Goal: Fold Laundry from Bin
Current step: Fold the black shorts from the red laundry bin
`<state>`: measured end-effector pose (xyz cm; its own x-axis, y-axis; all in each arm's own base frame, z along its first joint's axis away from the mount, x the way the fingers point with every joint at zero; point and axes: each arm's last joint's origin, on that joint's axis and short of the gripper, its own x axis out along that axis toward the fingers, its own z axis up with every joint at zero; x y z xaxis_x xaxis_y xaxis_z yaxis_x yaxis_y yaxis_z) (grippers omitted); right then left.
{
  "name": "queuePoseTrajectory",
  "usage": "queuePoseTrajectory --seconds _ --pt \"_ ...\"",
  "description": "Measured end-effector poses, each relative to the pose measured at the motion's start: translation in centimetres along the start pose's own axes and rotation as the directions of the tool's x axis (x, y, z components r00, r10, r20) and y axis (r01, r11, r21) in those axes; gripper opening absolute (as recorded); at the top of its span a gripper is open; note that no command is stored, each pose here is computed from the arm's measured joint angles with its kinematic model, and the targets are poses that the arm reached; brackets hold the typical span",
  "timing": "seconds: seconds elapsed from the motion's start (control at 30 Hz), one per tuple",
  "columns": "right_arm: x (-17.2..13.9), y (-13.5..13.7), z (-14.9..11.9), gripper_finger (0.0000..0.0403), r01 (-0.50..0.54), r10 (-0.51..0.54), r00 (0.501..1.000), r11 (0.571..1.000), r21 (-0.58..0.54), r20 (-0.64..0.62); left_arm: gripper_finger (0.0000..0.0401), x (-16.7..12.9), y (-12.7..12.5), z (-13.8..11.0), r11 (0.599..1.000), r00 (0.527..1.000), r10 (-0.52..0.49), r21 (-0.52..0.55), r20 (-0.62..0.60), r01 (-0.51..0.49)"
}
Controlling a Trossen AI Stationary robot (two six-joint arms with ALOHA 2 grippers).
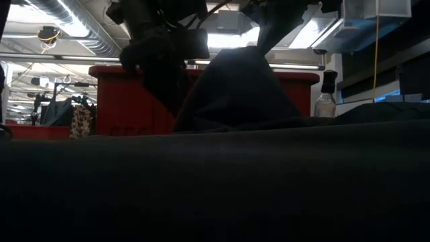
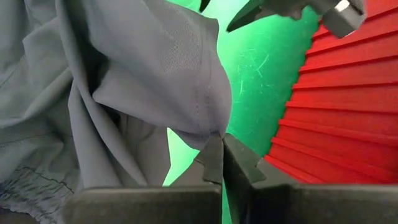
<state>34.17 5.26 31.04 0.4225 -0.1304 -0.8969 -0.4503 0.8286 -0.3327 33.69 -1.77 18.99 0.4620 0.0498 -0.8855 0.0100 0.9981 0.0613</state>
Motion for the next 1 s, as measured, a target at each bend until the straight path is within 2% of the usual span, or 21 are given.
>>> queuePoseTrajectory --seconds 0.13,0.33,0.43,0.63,1.0 --pt "0.0 0.0 0.0 0.0000 0.000 0.000 1.000 1.000 -0.001 0.000 0.0160 1.1 0.0 0.0 1.000 1.000 -0.006 0.002 -0.011 0.006" --pt "0.0 0.0 0.0 0.0000 -0.002 0.002 1.000 1.000 -0.001 -0.005 0.0156 1.7 -0.6 -0.4 0.997 0.996 -0.074 0.018 -0.051 0.075" --pt "0.0 0.0 -0.1 0.0000 0.015 -0.015 1.000 1.000 -0.002 -0.013 0.0130 1.6 -1.2 -0.4 0.996 0.996 -0.082 0.034 -0.045 0.083" --pt "0.0 -0.1 -0.1 0.0000 0.029 -0.029 0.999 1.000 -0.003 -0.020 0.0015 1.3 -2.2 -0.3 0.994 0.995 -0.092 0.060 -0.037 0.094" --pt "0.0 -0.1 -0.1 0.0000 0.030 -0.030 0.999 1.000 -0.002 -0.018 0.0002 1.0 -2.2 -0.4 0.997 0.998 -0.054 0.057 -0.036 0.056"
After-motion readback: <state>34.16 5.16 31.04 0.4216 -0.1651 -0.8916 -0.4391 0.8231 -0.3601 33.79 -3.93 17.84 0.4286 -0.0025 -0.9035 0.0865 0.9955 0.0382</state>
